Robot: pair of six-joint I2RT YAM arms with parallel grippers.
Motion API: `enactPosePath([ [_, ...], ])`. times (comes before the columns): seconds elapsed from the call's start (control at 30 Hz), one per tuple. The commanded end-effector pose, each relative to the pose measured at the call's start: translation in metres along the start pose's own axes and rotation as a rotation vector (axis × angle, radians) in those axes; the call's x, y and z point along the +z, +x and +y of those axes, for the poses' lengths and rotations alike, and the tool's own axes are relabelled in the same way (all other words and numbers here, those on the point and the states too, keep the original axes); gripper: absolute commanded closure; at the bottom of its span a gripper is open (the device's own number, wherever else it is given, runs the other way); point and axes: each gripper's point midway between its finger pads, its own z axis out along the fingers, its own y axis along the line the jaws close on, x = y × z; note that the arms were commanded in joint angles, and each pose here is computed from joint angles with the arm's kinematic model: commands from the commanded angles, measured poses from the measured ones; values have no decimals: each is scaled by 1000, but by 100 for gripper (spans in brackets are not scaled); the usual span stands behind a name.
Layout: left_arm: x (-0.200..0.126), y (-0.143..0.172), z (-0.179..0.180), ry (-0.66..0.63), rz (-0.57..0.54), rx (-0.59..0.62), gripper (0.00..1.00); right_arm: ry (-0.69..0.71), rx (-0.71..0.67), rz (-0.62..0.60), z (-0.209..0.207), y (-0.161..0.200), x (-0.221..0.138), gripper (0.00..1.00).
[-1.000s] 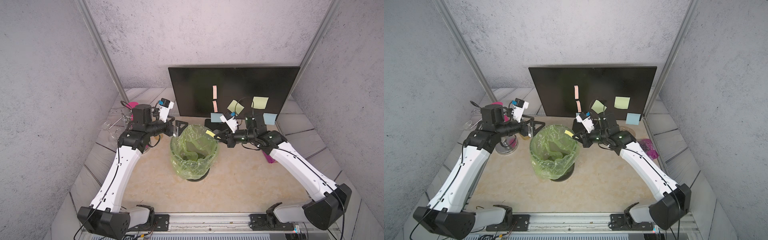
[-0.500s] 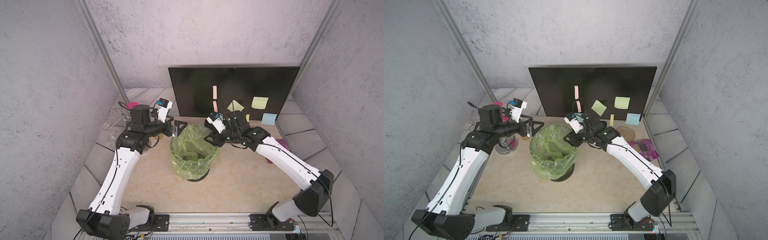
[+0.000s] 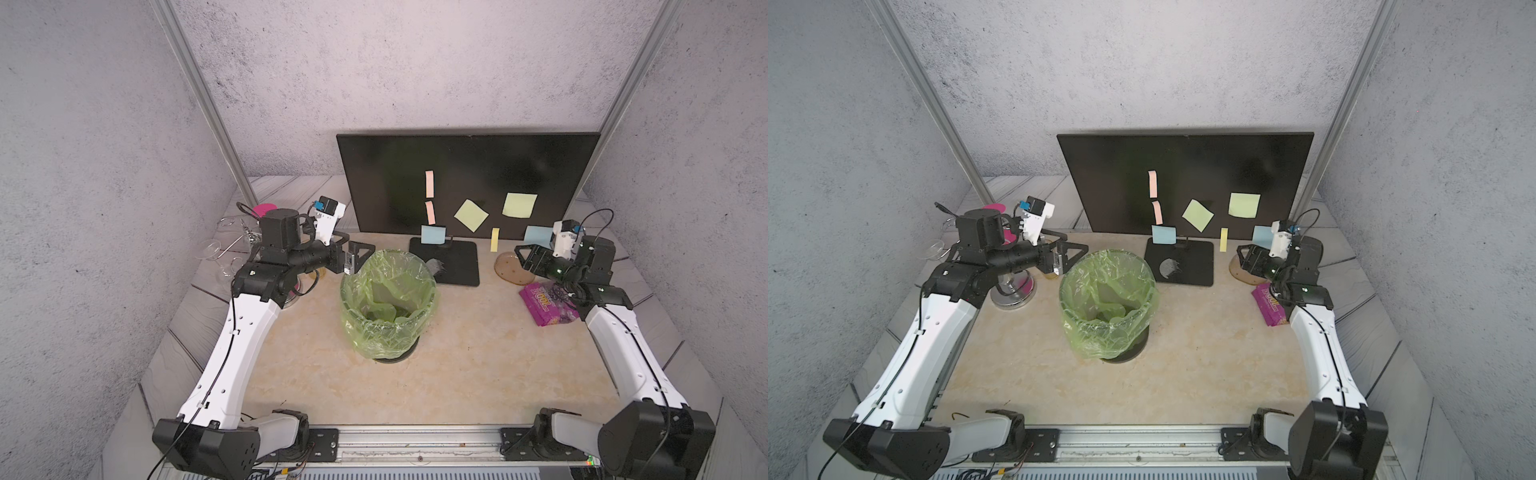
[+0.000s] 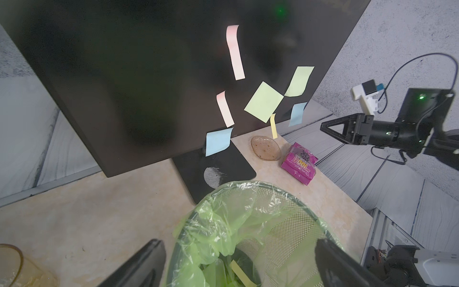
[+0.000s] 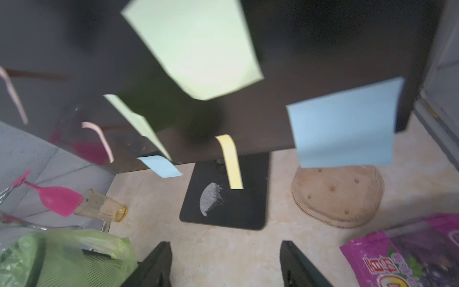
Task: Remove the sticky note from the monitor
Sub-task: Tear off the sticky note from the monitor.
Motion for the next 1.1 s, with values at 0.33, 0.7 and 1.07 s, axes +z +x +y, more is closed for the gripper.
enactPosePath([
  [0.33,-5,2,-6,19,1,19,0,-240,316,-150,-63,-32,48,21],
  [0.7,-3,4,-4,23,8,14,0,-316,333,-162,-70,-47,71,20],
  [1.07,-3,6,-4,21,11,5,0,-348,341,-143,-72,-46,80,20],
])
